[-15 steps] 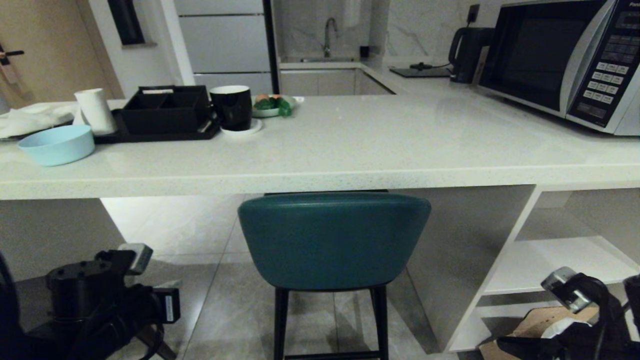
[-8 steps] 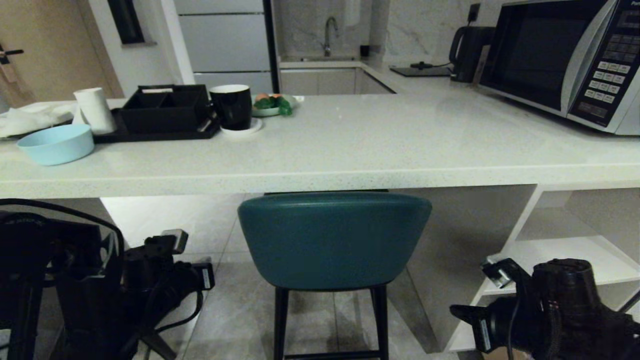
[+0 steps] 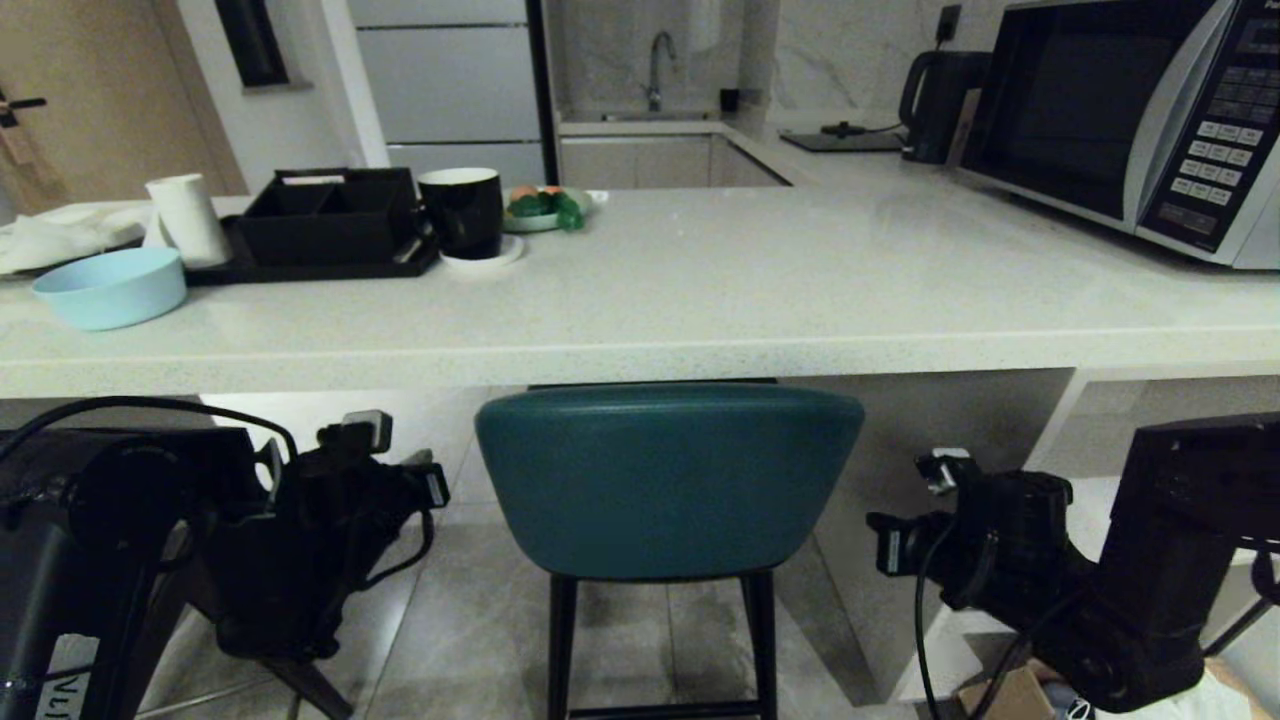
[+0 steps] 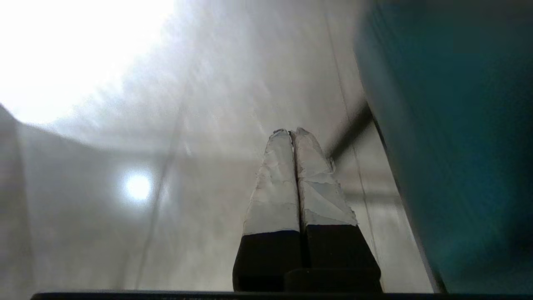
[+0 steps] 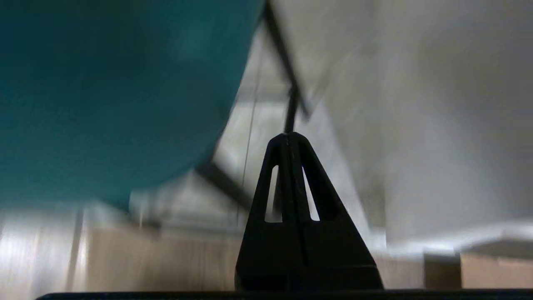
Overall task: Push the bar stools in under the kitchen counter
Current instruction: Pull the blue chair out from under the dining table
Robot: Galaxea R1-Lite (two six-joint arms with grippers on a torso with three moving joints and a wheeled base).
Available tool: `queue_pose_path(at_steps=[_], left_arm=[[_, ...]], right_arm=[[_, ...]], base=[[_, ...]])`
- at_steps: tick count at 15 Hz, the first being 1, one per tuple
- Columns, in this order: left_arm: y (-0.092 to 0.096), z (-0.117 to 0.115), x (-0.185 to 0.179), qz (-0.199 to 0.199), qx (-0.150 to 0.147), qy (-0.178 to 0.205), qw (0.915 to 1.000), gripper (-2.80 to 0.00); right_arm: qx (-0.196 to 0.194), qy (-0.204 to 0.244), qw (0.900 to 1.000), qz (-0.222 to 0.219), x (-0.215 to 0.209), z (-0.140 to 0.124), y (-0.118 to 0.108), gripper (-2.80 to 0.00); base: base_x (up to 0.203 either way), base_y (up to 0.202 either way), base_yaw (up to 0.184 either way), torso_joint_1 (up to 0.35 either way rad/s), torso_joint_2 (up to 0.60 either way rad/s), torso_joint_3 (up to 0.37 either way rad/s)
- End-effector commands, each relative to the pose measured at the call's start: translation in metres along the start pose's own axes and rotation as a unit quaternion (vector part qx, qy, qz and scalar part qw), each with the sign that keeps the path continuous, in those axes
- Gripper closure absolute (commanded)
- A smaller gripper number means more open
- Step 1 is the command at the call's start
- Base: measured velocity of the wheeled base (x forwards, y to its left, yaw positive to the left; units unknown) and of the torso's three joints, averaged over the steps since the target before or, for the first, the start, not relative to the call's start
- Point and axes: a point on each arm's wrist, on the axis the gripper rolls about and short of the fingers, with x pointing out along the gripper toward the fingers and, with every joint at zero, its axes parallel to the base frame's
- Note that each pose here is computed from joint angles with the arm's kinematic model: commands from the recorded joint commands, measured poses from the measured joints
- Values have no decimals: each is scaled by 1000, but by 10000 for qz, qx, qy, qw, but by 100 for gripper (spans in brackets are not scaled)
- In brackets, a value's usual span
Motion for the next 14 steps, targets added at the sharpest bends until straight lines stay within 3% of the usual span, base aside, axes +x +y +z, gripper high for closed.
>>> queue_pose_path(at_steps=[1,8,11,14], left_arm=[[-6,5,13,82,-41,-304,9995,0],[-19,23,36,31,-112,-855,9963,0],[-27,25,42,-35,-105,-824,9965,0],[-38,33,50,-128,-107,-854,9962,0]], right_arm=[[230,-285,9991,-211,27,5,-5,0],[374,-855,9952,-286,82,25,-12,0],[375,-1011,9936,-329,98,44,-12,0],[386,-1089,9923,-438,115,46,-15,0]], base=[[0,0,0,0,0,0],[0,0,0,0,0,0],[0,0,0,0,0,0],[0,0,0,0,0,0]])
